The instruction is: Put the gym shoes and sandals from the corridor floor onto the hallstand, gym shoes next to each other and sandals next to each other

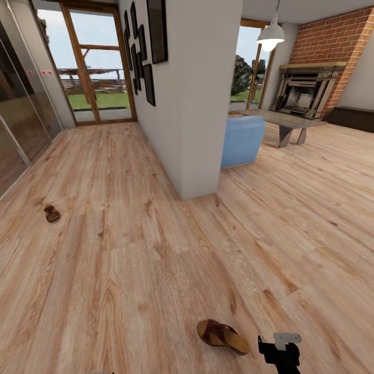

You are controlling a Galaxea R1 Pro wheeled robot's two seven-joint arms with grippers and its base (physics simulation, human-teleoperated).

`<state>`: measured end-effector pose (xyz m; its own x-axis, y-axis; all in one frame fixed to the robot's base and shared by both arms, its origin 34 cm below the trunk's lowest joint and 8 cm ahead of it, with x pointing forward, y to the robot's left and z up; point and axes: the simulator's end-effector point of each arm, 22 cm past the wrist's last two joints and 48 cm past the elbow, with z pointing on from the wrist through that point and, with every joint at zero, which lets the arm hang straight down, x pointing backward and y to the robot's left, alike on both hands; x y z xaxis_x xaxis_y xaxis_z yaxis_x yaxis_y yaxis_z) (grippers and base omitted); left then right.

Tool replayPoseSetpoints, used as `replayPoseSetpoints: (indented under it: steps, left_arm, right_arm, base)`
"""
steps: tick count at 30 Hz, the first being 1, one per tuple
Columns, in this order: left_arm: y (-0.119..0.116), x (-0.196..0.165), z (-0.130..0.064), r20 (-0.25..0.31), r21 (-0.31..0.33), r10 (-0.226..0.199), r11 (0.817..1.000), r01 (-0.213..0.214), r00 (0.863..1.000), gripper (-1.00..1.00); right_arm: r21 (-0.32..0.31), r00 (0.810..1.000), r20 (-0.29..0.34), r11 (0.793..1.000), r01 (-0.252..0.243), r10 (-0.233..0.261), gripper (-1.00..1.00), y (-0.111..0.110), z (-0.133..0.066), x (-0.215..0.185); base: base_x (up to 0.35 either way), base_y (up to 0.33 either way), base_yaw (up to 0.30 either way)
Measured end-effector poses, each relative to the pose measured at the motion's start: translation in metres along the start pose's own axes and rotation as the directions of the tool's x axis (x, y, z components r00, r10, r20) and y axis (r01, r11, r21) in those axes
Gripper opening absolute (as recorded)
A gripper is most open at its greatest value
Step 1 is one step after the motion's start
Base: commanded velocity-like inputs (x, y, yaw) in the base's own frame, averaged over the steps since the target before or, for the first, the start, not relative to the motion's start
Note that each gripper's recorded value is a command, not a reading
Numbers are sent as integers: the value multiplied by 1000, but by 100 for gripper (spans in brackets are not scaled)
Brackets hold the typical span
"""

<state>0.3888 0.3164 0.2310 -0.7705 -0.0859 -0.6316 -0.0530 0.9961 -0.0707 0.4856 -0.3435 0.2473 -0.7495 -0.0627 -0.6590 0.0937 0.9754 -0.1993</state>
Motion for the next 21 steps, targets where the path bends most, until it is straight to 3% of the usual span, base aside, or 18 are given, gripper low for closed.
replayPoseSetpoints:
  steps: [14, 21]
  left_arm:
    - [0, 0, 0, 0, 0, 0, 1000, 0, 1000, 100]
    - [0, 0, 0, 0, 0, 0, 1000, 0, 1000, 100]
  right_arm:
    - [0, 1000, -1, 1000, 0, 0, 100, 0, 0, 0]
    - [0, 1000, 0, 1000, 0, 0, 100, 0, 0, 0]
  base:
    - [27, -17, 0]
    - [167, -93, 0]
